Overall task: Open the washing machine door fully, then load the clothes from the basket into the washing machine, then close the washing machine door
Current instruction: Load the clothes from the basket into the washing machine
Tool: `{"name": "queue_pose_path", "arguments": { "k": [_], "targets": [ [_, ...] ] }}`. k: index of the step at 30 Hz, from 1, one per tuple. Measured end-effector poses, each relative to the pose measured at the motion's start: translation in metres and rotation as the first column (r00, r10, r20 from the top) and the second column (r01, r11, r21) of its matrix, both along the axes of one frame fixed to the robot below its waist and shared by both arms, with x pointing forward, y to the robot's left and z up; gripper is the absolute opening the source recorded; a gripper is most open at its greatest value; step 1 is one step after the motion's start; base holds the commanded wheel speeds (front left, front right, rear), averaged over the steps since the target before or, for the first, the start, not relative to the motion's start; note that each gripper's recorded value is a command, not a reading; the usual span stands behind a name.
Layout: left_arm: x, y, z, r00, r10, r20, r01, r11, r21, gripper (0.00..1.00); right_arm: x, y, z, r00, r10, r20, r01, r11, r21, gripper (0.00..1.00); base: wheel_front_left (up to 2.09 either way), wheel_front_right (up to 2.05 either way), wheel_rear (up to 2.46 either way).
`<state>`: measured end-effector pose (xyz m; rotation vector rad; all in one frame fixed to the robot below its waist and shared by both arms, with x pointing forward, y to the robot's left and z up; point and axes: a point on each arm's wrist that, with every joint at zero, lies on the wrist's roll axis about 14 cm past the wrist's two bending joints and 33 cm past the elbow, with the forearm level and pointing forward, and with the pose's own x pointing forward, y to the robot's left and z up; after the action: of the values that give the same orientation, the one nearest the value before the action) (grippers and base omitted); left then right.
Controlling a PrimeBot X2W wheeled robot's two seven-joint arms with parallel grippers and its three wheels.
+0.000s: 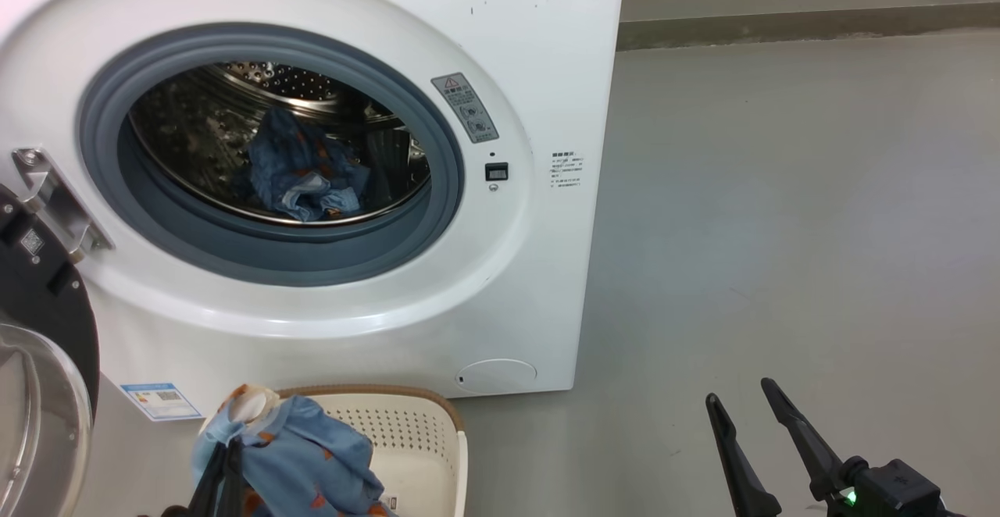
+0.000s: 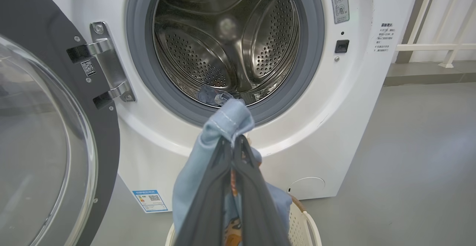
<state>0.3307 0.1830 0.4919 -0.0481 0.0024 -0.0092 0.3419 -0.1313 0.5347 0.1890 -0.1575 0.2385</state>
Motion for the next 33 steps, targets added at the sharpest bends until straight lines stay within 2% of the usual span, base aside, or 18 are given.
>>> {"name": "queue_pose_path", "arguments": {
  "k": [24,33],
  "targets": [
    [0.004,-0.002,-0.001,1.000,-0.013,-0.006,0.013,1.000,-0.008,0.00,0.000,-0.001,-0.003,1.000,-0.009,-0.012,0.009,1.000,0.007,1.00,0.00,0.00,0.00],
    [0.040,0.003,-0.006,1.000,0.006,-0.022,-0.006,0.999,-0.034,0.00,0.005,-0.002,-0.016,0.998,-0.011,-0.054,0.011,1.000,0.005,1.00,0.00,0.00,0.00]
  ]
}}
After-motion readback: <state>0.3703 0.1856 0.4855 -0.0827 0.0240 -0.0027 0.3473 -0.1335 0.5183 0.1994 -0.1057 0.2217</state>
